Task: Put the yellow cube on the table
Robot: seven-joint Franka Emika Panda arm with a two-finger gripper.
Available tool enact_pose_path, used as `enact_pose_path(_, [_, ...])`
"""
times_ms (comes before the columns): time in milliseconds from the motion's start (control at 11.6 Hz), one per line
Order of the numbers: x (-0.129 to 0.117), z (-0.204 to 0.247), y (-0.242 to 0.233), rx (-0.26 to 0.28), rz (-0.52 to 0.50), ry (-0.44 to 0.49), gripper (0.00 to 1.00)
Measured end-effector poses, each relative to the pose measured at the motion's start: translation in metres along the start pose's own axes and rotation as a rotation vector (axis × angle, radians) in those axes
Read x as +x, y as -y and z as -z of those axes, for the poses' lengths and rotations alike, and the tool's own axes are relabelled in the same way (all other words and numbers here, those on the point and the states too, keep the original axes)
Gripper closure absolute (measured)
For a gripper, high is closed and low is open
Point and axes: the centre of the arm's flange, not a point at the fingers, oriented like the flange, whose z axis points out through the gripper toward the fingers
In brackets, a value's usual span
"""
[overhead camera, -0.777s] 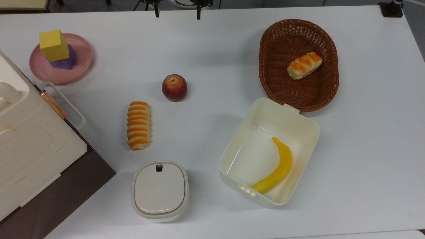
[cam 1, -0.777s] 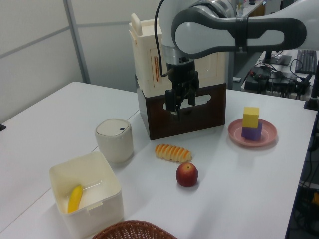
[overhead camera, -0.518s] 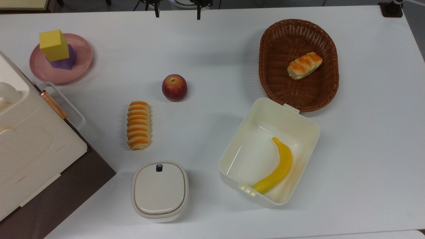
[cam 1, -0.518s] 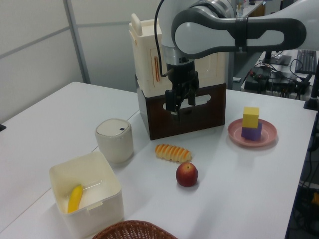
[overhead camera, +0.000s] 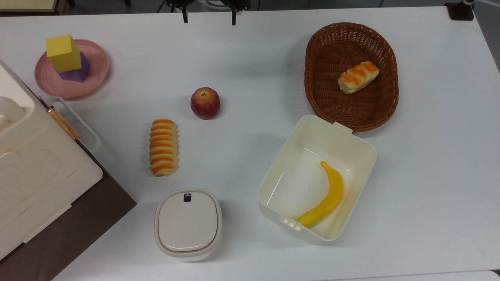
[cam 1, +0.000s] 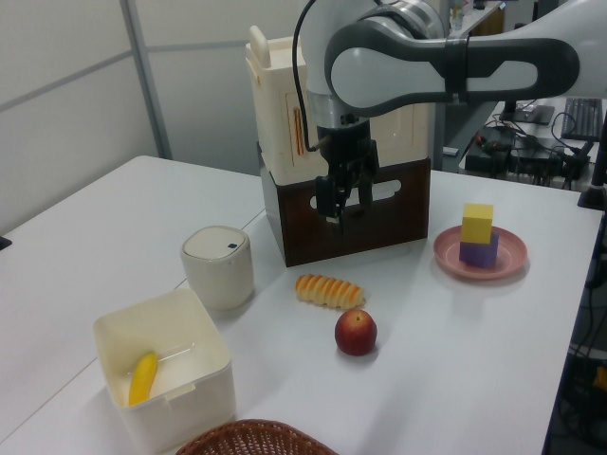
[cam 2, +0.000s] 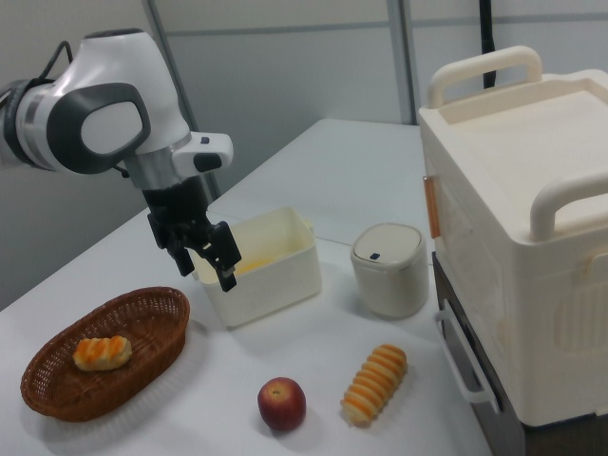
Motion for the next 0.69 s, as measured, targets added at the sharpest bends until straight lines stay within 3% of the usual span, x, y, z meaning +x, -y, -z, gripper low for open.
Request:
enact_pose_path(518, [0.016, -0.053, -0.008, 0.0, 0.016, 0.006, 0.0])
enact_pose_path(691, [0.024, -0.08, -0.009, -0.023, 0.026, 0.017, 0.0])
